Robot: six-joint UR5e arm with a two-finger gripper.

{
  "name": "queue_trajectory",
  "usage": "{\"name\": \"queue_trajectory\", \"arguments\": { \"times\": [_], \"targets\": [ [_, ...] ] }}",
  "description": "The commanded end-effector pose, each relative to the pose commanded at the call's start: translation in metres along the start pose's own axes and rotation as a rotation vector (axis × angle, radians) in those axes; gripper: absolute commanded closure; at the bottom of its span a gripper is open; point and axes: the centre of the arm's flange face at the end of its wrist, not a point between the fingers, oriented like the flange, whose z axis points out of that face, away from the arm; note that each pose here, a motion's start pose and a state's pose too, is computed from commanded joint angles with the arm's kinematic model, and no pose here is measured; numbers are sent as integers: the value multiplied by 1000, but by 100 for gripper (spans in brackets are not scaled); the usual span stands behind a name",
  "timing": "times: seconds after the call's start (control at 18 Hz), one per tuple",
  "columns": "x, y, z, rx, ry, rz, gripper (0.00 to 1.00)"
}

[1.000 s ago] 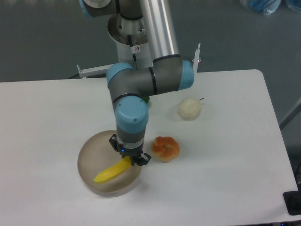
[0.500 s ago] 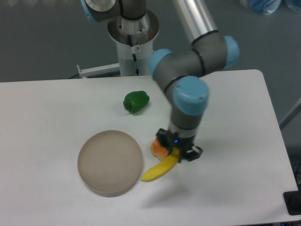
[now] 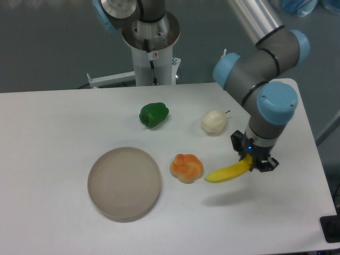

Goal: Pick up the banana from the plate
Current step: 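Carry the banana off the plate past the orange bun and lower it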

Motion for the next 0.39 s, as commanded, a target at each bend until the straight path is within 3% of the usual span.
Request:
{"name": "queue_trajectory", "arguments": {
  "times": [0.39],
  "targets": [
    [-2, 3, 4, -8, -2, 6, 97]
  ]
}}
